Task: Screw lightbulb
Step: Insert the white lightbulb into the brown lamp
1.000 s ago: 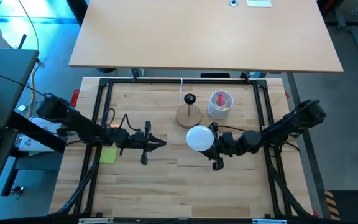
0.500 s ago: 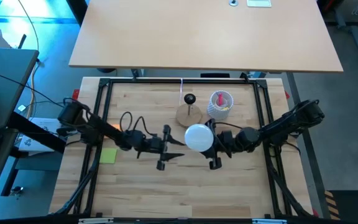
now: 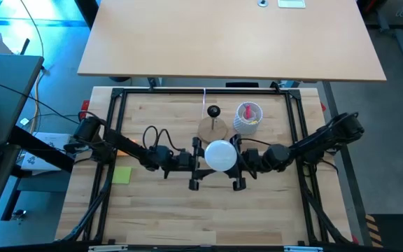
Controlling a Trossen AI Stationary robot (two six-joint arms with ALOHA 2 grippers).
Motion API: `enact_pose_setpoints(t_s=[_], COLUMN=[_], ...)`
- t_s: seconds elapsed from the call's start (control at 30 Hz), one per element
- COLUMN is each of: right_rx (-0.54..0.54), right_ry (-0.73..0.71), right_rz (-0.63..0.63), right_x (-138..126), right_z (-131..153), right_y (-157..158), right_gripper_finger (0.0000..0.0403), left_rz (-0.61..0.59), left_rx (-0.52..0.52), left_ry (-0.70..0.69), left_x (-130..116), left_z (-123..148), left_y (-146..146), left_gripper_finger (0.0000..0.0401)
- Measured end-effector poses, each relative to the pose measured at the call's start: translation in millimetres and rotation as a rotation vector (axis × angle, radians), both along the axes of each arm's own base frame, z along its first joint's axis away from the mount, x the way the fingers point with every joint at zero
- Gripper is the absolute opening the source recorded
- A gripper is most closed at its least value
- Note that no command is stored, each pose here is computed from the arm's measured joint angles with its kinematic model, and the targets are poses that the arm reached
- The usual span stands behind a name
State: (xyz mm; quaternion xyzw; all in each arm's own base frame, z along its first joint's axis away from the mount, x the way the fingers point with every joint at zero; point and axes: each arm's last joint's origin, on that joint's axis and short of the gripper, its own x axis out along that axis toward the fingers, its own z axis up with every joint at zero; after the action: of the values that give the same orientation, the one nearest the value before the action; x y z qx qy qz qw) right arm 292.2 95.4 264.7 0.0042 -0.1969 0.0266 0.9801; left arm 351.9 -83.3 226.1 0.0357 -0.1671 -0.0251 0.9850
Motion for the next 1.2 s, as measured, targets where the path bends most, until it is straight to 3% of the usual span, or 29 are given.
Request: enact_pose_setpoints(t_s=[0.2, 0.47, 0.77, 0.87, 1.2], right_rx=[0.005, 0.004, -0.002, -0.003, -0.01], right_ry=[0.023, 0.027, 0.042, 0.046, 0.119], right_rz=[-0.024, -0.028, -0.024, -0.018, -0.034], right_x=[2, 2, 2, 1, -3], right_z=[-3, -4, -5, -5, -12], right_y=[0, -1, 0, 2, 17], right_gripper_finger=[0.0147, 0.0147, 0.0147, 0.0147, 0.0147], left_rz=[0.053, 0.022, -0.005, -0.015, -0.013], left_rx=[-0.034, -0.06, -0.049, -0.045, -0.012], left_ry=[-0.003, 0.023, 0.036, 0.049, 0.227], left_x=[5, 11, 10, 10, -3], left_z=[6, 8, 7, 7, 20], left_y=[3, 8, 4, 1, -8], left_gripper_finger=[0.0186, 0.0183, 0.0104, 0.01, 0.01])
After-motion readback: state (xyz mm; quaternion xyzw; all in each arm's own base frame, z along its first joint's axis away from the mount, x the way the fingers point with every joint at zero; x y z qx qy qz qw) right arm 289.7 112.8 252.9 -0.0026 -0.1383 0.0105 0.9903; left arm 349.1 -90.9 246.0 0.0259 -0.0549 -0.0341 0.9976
